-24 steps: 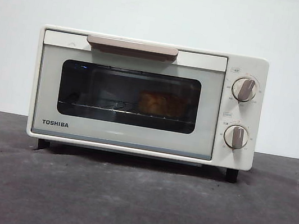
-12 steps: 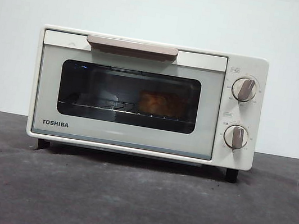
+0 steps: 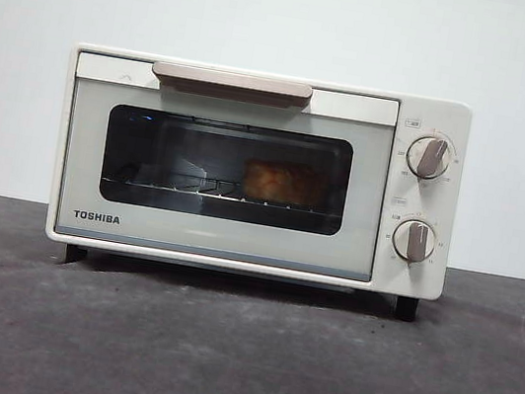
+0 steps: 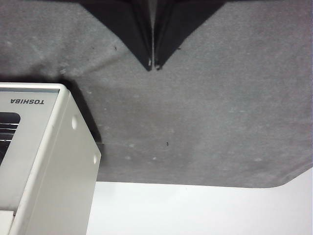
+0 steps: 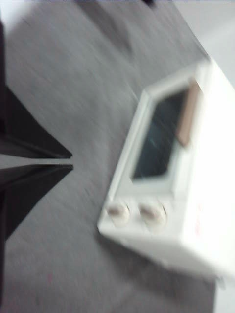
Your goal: The left arm flap open the oven, the right arm pick bread and place it into oven, the left arm flap close the oven
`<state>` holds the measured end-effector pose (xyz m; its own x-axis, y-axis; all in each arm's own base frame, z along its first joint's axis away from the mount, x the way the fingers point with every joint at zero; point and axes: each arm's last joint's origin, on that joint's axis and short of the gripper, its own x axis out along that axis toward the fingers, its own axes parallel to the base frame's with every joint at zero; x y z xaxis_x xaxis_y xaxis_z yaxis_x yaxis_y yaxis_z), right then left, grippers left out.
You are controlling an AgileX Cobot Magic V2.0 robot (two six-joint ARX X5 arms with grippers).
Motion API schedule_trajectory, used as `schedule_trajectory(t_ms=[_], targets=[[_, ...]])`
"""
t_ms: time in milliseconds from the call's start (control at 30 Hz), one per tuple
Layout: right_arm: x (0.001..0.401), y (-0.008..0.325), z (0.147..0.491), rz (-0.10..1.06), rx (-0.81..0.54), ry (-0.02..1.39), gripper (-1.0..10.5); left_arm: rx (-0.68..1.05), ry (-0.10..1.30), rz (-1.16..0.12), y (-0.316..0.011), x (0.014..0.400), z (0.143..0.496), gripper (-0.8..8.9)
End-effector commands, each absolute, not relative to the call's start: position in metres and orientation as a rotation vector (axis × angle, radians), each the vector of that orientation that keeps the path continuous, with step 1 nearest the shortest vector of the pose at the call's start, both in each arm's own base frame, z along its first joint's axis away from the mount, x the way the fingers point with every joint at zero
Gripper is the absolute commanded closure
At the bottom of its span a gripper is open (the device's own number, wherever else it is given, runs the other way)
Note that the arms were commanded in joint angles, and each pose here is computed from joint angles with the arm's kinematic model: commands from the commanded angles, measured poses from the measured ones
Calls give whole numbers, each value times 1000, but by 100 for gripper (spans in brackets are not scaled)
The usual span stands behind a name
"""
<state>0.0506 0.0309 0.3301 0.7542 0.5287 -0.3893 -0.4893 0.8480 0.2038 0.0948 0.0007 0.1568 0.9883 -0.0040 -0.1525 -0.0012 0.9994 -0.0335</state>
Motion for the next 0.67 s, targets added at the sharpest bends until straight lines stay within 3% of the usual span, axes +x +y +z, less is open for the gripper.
schedule_trajectory(t_ms=[33,300,667], targets=[[59,27,317,463,55,367,930,-18,179,-1,1,96,149,804],[87,14,239,226,-67,62,930,-18,178,-1,1,96,149,804],[97,2,160,95,-72,109,930,-18,178,-1,1,96,149,804]])
